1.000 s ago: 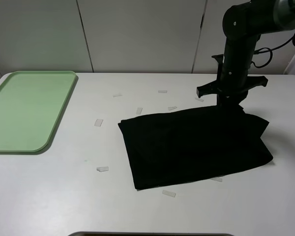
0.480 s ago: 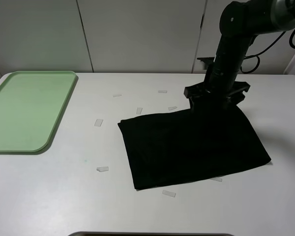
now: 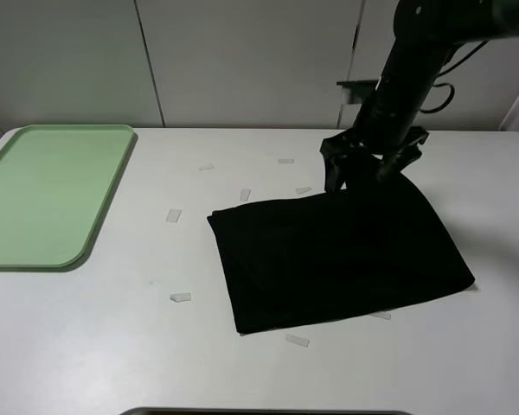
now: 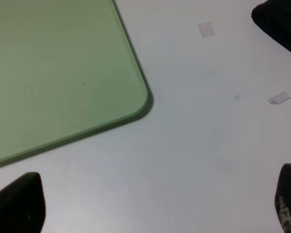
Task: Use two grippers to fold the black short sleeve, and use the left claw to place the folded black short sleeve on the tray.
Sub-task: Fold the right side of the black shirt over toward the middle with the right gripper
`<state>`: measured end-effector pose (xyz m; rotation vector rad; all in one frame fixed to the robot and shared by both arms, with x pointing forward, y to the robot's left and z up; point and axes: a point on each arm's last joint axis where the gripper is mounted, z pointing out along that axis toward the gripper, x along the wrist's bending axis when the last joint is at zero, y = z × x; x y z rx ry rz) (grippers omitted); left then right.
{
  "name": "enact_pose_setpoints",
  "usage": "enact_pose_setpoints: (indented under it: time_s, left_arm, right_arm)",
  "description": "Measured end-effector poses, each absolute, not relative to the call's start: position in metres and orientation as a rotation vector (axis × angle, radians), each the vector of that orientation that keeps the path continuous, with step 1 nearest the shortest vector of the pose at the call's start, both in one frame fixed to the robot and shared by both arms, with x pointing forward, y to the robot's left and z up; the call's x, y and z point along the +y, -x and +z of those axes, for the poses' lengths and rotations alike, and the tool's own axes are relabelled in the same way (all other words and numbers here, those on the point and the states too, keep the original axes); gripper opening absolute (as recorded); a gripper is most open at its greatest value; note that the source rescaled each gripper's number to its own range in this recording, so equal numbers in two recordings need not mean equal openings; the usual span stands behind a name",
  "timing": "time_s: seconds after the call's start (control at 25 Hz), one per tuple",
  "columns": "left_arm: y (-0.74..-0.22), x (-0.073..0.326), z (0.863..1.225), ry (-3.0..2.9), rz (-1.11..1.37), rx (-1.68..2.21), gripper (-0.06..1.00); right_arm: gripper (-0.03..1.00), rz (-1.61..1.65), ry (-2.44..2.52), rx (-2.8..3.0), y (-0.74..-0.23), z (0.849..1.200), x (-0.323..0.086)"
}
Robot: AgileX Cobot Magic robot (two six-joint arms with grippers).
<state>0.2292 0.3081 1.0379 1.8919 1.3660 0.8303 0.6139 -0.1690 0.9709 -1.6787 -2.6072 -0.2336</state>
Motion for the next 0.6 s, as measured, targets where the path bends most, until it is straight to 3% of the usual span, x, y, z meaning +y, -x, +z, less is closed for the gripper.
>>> enact_pose_setpoints:
  time_s: [0.28,0.6]
  left_arm:
    - [-0.229,0.308,1.038,-1.892,0.83,1.366,0.94]
    - [-0.229,0.308,1.038,-1.892,0.83,1.366,0.94]
  right_arm:
    - [0.97,-0.23,1.765,-2.909,-0.627,1.022,-0.199]
    - [0.96,-0.171,2.12,-2.889,-0.66,0.999,-0.256]
